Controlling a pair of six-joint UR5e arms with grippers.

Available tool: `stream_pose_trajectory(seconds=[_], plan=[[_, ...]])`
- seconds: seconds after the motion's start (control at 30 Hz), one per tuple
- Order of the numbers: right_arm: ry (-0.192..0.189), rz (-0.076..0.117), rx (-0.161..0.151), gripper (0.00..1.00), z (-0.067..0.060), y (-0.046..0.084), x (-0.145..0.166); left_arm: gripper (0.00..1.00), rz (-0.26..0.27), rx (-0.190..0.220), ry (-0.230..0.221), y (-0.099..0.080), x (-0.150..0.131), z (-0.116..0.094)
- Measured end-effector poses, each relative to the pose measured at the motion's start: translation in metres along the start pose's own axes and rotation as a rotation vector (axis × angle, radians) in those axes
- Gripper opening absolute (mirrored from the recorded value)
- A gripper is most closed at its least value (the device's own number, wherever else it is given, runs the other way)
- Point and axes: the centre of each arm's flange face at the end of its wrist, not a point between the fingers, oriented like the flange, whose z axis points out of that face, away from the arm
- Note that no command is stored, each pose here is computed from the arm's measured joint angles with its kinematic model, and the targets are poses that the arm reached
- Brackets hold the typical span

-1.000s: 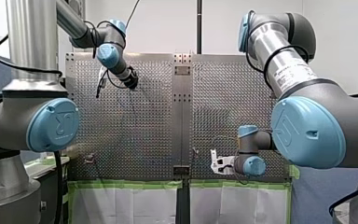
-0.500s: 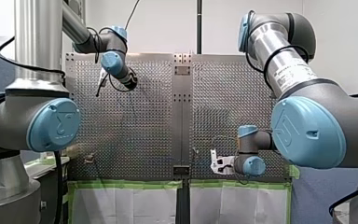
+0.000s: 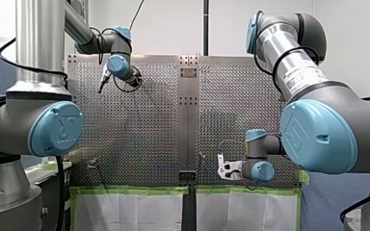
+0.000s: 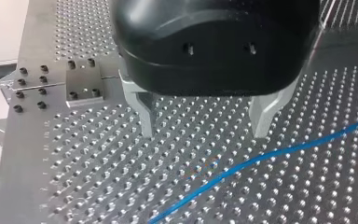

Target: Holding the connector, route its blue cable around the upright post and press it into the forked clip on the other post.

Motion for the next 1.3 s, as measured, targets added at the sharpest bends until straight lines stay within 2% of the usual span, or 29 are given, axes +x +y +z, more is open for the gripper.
stream_pose_trajectory(seconds=[0.2,0.43,0.7,1.03,1.3], plan=[[0.0,0.0,0.0,0.0,0.0,0.0,0.0,1.0,0.045,-0.029,-0.041,0.005,-0.002,0.007],[0.0,0.0,0.002,0.0,0.0,0.0,0.0,1.0,0.099,-0.091,-0.074,0.013,-0.002,0.016],[0.0,0.0,0.002,0.0,0.0,0.0,0.0,1.0,0.165,-0.108,-0.093,0.007,0.01,0.032],[0.001,0.0,0.002,0.0,0.0,0.0,0.0,1.0,0.241,-0.159,-0.159,0.016,0.004,0.043],[0.002,0.0,0.002,0.0,0.0,0.0,0.0,1.0,0.254,-0.165,-0.195,0.012,0.01,0.054]])
